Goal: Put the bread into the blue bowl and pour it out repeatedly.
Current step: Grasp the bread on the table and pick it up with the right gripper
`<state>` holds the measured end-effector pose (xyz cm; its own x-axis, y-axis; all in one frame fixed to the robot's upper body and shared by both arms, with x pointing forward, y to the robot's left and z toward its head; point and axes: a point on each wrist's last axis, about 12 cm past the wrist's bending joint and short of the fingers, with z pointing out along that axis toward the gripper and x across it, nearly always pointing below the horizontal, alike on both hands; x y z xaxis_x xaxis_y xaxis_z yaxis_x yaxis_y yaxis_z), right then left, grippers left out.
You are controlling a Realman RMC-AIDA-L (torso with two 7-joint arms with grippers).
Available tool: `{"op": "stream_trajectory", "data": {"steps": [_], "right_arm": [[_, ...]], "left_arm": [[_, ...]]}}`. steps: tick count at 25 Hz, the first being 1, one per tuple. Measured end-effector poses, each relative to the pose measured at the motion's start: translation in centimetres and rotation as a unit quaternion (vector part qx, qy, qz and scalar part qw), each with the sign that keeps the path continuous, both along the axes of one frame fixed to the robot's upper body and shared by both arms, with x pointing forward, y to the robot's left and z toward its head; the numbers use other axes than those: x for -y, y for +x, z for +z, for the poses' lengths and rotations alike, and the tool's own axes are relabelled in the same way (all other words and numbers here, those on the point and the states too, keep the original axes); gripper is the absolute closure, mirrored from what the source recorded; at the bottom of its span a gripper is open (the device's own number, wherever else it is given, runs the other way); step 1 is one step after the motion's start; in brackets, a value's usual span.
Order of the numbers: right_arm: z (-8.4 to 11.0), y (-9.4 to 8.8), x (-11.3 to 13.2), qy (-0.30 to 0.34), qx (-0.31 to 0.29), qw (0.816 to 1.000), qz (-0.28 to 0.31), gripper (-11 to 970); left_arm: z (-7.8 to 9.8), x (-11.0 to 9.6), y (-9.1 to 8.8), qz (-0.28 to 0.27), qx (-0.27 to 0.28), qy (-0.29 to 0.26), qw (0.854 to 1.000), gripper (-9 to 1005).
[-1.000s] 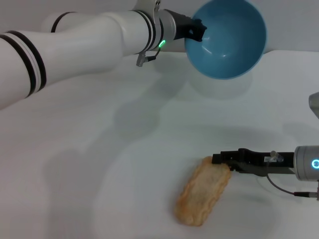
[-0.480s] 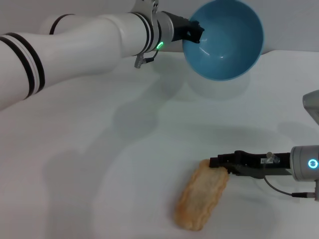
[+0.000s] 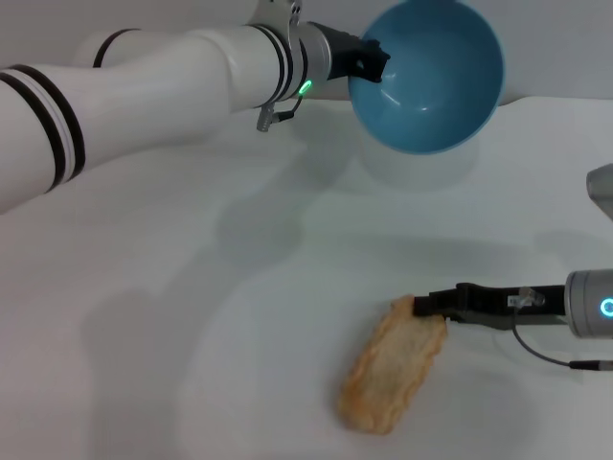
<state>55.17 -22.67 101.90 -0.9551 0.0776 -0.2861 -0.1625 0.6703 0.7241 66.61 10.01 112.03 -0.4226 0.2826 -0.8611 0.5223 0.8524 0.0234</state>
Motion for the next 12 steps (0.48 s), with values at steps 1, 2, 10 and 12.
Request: {"op": "stream_trajectory", "data": {"steps": [1,2,10,12], "right_arm": [[0.0,0.0,0.0,0.0,0.0,1.0,0.0,663],[0.5,0.2,-0.2,0.009,0.024,1.0,0.016,673],[4.0,1.8,-0.2,0.044,0.119,0.99,0.06,743],[4.9,2.1,0.1,0.042,0.14,0.987,0.068,759]], "left_arm": [[0.0,0.0,0.0,0.0,0.0,0.0,1.0,996],[-0.1,0.0,0.0,0.001,-0.001,-0.001,1.0,996],[-0.1,-0.1,-0.1,0.005,0.0,-0.008,1.0,997],[-0.1,-0.1,-0.1,0.005,-0.001,-0.008,1.0,997]]}}
